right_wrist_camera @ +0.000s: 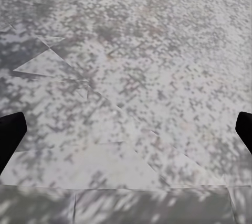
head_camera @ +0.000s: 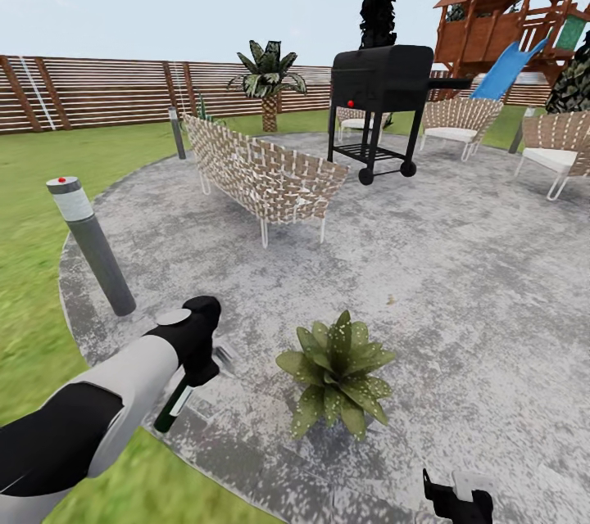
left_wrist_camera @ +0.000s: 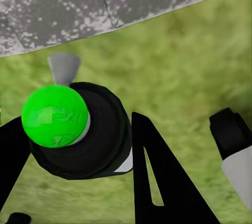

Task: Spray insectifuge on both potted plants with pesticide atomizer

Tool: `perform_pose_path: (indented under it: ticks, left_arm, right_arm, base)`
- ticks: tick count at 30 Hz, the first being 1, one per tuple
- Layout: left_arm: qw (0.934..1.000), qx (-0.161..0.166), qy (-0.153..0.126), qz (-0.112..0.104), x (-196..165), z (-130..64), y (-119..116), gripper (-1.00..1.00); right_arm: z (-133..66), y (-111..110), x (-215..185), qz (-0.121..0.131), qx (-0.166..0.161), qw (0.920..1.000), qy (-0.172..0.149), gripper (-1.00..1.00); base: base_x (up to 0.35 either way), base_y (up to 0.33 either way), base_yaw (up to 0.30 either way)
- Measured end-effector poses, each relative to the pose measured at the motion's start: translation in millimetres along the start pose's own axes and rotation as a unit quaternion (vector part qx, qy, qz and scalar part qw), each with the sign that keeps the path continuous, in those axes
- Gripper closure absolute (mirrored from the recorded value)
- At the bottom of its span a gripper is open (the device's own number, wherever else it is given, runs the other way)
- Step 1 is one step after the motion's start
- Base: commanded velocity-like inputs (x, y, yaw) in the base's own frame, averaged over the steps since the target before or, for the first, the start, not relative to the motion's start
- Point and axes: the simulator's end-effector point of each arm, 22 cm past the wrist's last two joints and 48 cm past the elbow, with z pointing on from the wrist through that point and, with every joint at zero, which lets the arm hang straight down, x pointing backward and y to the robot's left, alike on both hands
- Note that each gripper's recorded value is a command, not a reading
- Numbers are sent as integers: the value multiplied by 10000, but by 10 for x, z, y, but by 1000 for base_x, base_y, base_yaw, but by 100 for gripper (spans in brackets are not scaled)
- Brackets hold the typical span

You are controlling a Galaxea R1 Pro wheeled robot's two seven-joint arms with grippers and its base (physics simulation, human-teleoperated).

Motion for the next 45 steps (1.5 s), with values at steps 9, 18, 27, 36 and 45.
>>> perform_pose_path:
  ticks: [9,18,27,36,45]
  left_arm:
    - [9999,-100,61,2,52,72,10,100]
    - [9995,96,292,76,245,391,-227,100]
    - [9996,-81,249,70,232,358,-151,100]
    - [9998,-137,137,53,167,323,-136,100]
    - [9989,-372,-284,78,-72,63,-36,100]
  right_arm:
    - [-1,1,-10,1,-3,10000,-9,-100]
    - [-3,10,-19,2,-9,10000,-20,-100]
    - [-4,7,-41,12,-6,10000,-41,-100]
    - [-5,10,-43,14,-6,10000,-43,-100]
    - [-6,10,-56,17,-7,10000,-57,-100]
  base:
    - [0,123,-65]
    - [0,5,-83]
    - [0,140,-193]
    - [0,77,-4]
    - [27,0,-81]
